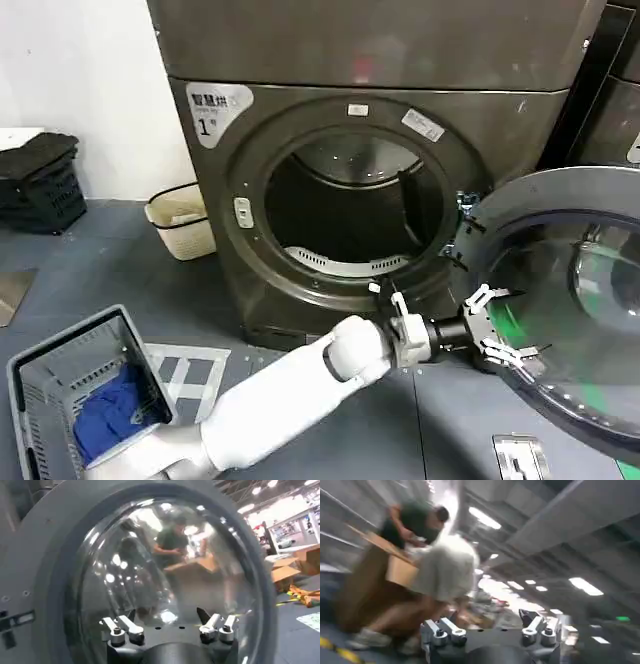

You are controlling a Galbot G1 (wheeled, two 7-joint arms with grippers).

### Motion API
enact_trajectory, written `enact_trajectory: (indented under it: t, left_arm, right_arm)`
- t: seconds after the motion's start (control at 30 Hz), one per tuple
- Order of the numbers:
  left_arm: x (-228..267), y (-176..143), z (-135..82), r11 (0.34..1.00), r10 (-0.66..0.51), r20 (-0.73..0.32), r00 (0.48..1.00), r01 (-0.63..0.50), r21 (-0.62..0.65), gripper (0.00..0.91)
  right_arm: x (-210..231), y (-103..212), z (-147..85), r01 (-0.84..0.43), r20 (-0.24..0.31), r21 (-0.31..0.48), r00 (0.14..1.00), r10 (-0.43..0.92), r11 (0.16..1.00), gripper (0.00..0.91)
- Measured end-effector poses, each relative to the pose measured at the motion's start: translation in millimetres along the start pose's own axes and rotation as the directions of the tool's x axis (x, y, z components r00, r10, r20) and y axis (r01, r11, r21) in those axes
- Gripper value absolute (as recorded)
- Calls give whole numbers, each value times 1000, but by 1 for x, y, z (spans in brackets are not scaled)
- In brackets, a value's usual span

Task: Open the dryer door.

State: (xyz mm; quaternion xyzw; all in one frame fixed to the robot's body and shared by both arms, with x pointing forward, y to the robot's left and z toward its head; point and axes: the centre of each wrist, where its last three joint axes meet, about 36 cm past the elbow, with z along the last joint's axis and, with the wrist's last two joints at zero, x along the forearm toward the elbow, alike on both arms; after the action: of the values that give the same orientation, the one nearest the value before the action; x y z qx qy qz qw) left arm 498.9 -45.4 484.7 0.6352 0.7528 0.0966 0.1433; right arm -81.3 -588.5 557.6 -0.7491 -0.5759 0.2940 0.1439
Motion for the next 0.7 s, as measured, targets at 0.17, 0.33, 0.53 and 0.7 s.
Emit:
enact_trajectory:
  t: [0.17,0.33,0.53,0.7]
  left_arm:
    - [-7,6,-4,1000,1,1,1000,-1,-9,907]
    - [-8,9,-4,1000,-2,-3,1000,2,-15,907]
    - [-5,8,-3,1000,-7,-8,1000,7,-13,907]
    - [2,7,-4,1000,-22,-25,999,22,0,907]
  right_arm:
    - [-14,-17,29,-67,36,30,997,66,997,907]
    - [-21,-29,48,-89,55,6,995,88,996,907]
    - [-27,-36,58,-92,110,-44,989,96,995,907]
    - [-35,-36,63,-66,158,-84,984,79,994,907]
